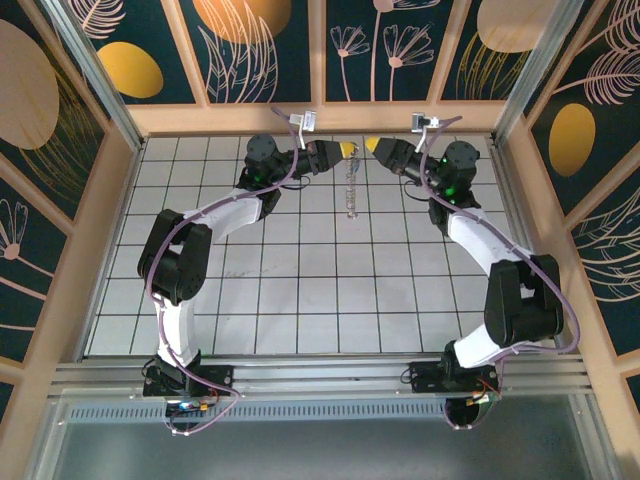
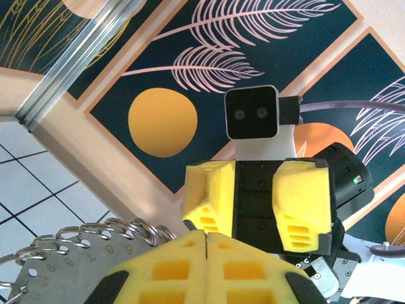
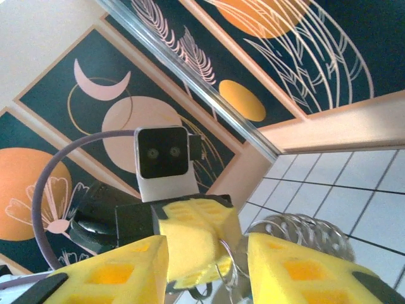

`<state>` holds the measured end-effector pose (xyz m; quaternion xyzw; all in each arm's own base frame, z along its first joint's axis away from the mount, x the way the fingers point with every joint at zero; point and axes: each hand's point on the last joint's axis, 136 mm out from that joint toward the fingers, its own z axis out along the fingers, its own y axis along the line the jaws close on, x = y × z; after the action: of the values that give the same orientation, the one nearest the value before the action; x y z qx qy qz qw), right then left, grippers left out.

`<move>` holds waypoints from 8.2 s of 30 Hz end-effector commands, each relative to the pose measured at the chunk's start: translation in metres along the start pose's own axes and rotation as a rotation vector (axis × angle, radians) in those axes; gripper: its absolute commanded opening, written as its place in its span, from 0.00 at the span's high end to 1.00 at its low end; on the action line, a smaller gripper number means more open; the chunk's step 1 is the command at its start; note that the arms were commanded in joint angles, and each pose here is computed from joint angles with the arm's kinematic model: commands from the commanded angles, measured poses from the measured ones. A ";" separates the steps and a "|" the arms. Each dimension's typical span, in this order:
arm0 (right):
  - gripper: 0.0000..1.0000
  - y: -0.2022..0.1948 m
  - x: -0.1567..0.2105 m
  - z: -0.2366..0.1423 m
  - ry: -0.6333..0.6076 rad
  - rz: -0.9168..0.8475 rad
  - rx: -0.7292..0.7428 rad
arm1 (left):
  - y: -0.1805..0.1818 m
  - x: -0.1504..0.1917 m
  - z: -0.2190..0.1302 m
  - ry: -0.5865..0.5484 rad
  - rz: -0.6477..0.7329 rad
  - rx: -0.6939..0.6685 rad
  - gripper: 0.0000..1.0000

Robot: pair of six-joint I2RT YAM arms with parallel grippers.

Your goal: Put the keys on the keyring

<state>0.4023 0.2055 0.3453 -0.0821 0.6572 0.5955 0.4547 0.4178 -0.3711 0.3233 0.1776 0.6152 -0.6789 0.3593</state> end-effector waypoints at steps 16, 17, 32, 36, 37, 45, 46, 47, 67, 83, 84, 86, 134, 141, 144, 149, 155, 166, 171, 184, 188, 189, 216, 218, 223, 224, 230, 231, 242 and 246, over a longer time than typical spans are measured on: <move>0.62 0.001 0.032 -0.043 -0.049 -0.119 0.078 | -0.050 -0.022 0.002 -0.017 0.128 0.086 1.00; 0.62 0.002 0.035 -0.044 -0.042 -0.123 0.070 | -0.050 -0.022 0.002 -0.015 0.127 0.088 1.00; 0.61 0.003 0.040 -0.024 0.010 -0.185 0.033 | -0.065 -0.022 0.001 -0.001 0.105 0.159 1.00; 0.61 0.002 0.039 -0.016 0.027 -0.199 0.021 | -0.069 -0.024 0.002 -0.001 0.098 0.181 1.00; 0.61 0.003 0.039 -0.014 0.031 -0.201 0.014 | -0.070 -0.024 0.002 0.001 0.097 0.185 1.00; 0.60 0.010 0.035 0.001 0.047 -0.222 -0.038 | -0.074 -0.024 0.003 0.008 0.092 0.202 1.00; 0.60 0.011 0.034 0.002 0.049 -0.224 -0.043 | -0.074 -0.024 0.003 0.010 0.091 0.202 1.00; 0.60 0.013 0.034 0.005 0.051 -0.227 -0.051 | -0.074 -0.024 0.003 0.011 0.091 0.204 1.00; 1.00 0.036 0.049 -0.002 0.092 -0.264 -0.094 | -0.076 -0.026 0.004 0.010 0.097 0.209 1.00; 0.58 0.022 0.056 -0.020 0.095 -0.328 0.037 | -0.083 -0.024 0.003 0.027 0.106 0.220 1.00; 0.57 0.022 0.055 -0.018 0.097 -0.336 0.042 | -0.083 -0.024 0.003 0.027 0.107 0.220 1.00; 0.54 0.018 0.052 -0.016 0.099 -0.350 0.057 | -0.083 -0.024 0.003 0.028 0.108 0.220 1.00; 1.00 0.054 0.067 0.029 0.216 -0.350 -0.096 | -0.081 -0.024 0.006 0.015 0.091 0.228 1.00; 1.00 0.046 0.069 0.026 0.212 -0.337 -0.059 | -0.080 -0.023 0.006 0.008 0.090 0.226 1.00; 1.00 0.047 0.067 0.027 0.199 -0.330 -0.058 | -0.079 -0.021 0.006 0.007 0.086 0.227 1.00; 0.91 0.048 0.063 0.031 0.194 -0.303 -0.074 | -0.077 -0.020 0.005 -0.003 0.077 0.231 1.00; 0.68 0.043 0.054 0.010 0.156 -0.294 -0.016 | -0.075 -0.020 0.004 -0.023 0.074 0.227 1.00; 0.61 0.076 0.001 -0.040 -0.066 -0.287 0.023 | -0.076 -0.024 0.000 -0.069 0.065 0.244 1.00; 0.63 0.085 -0.027 -0.032 -0.149 -0.219 -0.013 | -0.076 -0.027 -0.003 -0.108 0.049 0.242 1.00; 0.67 0.079 -0.034 0.002 -0.135 -0.066 -0.149 | -0.074 -0.030 -0.004 -0.137 0.023 0.253 1.00; 0.67 0.082 -0.027 0.008 -0.116 -0.065 -0.158 | -0.073 -0.030 -0.004 -0.138 0.022 0.252 1.00; 0.67 0.083 -0.025 0.009 -0.112 -0.064 -0.160 | -0.074 -0.030 -0.004 -0.136 0.021 0.253 1.00; 0.65 0.058 -0.007 0.009 -0.100 -0.022 -0.102 | -0.076 -0.030 -0.004 -0.133 0.029 0.254 1.00; 0.65 0.059 -0.007 0.009 -0.095 -0.024 -0.108 | -0.076 -0.031 -0.004 -0.134 0.030 0.253 1.00; 0.66 0.062 -0.007 0.013 -0.086 -0.025 -0.124 | -0.076 -0.031 -0.004 -0.133 0.028 0.254 1.00; 0.66 0.062 -0.007 0.014 -0.085 -0.026 -0.126 | -0.076 -0.030 -0.004 -0.132 0.028 0.254 1.00; 0.72 0.065 -0.006 0.020 -0.073 -0.030 -0.140 | -0.077 -0.031 -0.004 -0.131 0.030 0.256 1.00; 0.75 0.065 -0.007 0.020 -0.073 -0.032 -0.141 | -0.077 -0.031 -0.004 -0.130 0.028 0.257 1.00; 0.92 0.069 -0.008 0.025 -0.053 -0.040 -0.157 | -0.076 -0.029 -0.004 -0.126 0.026 0.257 1.00; 1.00 0.066 -0.006 0.026 -0.035 -0.042 -0.154 | -0.077 -0.029 -0.004 -0.126 0.026 0.257 1.00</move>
<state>0.3807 0.2380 0.3848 -0.0905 0.6148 0.6313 0.4641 0.3949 -0.3622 0.3792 0.1645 0.5261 -0.7507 0.3643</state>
